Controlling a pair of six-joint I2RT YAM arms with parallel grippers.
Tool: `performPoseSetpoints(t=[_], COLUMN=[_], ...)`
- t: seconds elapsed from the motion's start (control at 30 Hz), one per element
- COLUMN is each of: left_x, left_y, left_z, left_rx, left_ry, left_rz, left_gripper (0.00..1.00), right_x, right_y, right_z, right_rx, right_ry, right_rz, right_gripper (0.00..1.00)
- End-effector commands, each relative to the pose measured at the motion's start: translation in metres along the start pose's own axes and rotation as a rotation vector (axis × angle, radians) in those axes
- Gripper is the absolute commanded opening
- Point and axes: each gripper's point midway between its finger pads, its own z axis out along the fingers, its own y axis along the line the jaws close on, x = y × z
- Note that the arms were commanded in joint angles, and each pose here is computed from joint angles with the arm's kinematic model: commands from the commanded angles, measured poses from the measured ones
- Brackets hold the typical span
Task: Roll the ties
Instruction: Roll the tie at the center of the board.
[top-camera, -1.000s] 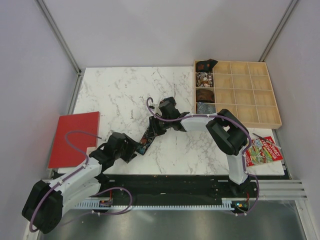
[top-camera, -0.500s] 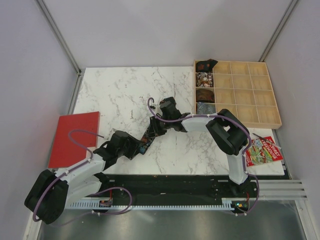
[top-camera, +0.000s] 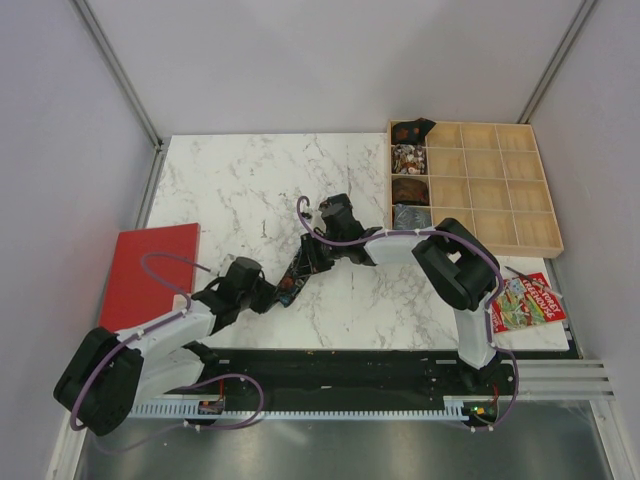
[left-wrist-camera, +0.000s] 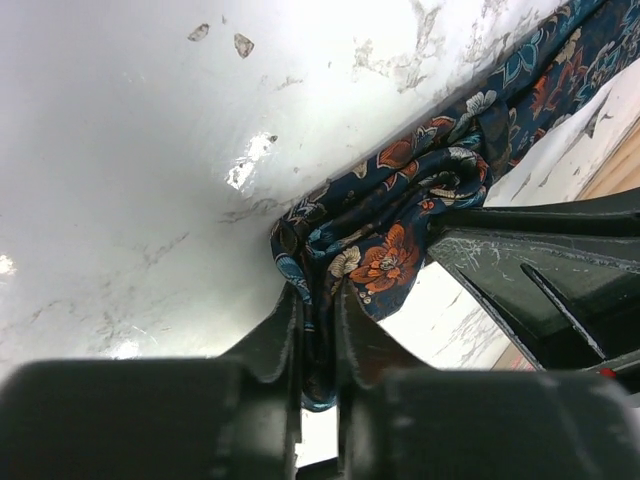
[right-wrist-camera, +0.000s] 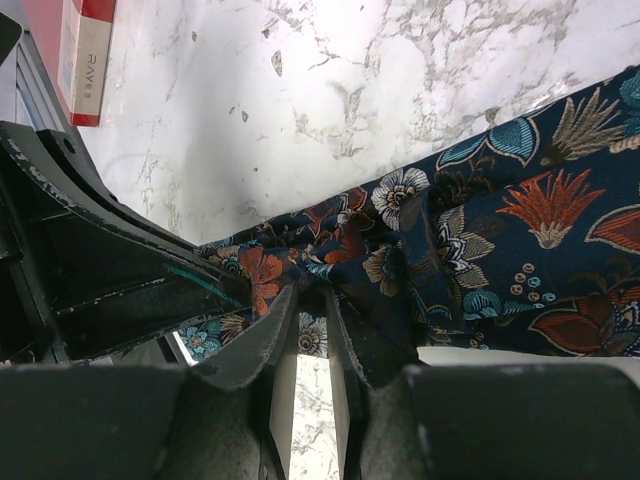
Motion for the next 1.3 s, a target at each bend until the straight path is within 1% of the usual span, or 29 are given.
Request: performPoseSetpoints(t=[0.0, 0.03, 0.13, 0.17, 0.2, 0.23, 0.33, 0.4, 0.57, 0.67, 0.9, 1.27], left_x=[-0.002, -0.001, 0.001, 0.002, 0.003, 0.004, 0.005, 0.004, 0.004, 0.001, 0.003, 0.003], left_y=[0.021, 0.017, 0.019, 0.019, 0.019, 0.022, 0.028, 0.025, 0.026, 0.023, 0.029, 0.030], left_z=[-0.003, -0.008, -0.022, -0.026, -0.030, -0.038, -0.053, -0.061, -0.080, -0.088, -0.099, -0.112], left_rx=[-0.108, -0.099, -0.121, -0.118, -0.123, -0.170, -0.220, -0.202, -0.200, -0.191, -0.205, -0.185], left_ry=[-0.002, 0.004, 0.025, 0.039, 0.052, 0.069, 0.096, 0.095, 0.099, 0.093, 0.106, 0.107], left_rz=[0.081, 0.085, 0.108, 0.137, 0.157, 0.172, 0.214, 0.222, 0.218, 0.230, 0.233, 0.253], left_gripper=[0.04, 0.02, 0.02, 0.02, 0.02, 0.02, 0.02, 0.02, 0.02, 0.02, 0.02, 0.02], right_x=[0.035, 0.024, -0.002, -0.008, -0.010, -0.021, -0.029, -0.033, -0.027, -0.015, 0.017, 0.032], right_y=[-0.023, -0.011, 0.013, 0.019, 0.023, 0.034, 0.049, 0.055, 0.058, 0.068, 0.080, 0.081], right_z=[-0.006, -0.011, -0.025, -0.029, -0.033, -0.039, -0.053, -0.061, -0.064, -0.059, -0.023, 0.011], right_rx=[0.086, 0.067, 0.044, 0.039, 0.042, 0.029, 0.021, 0.033, 0.071, 0.080, 0.108, 0.135], right_ry=[0.112, 0.087, 0.042, 0.033, 0.034, 0.011, -0.018, -0.042, -0.044, -0.028, 0.042, 0.076], right_rz=[0.076, 0.064, 0.048, 0.045, 0.051, 0.041, 0.047, 0.043, 0.042, 0.022, -0.019, -0.023], right_gripper=[0.26, 0.28, 0.30, 0.32, 0.34, 0.37, 0.42, 0.44, 0.45, 0.45, 0.43, 0.41])
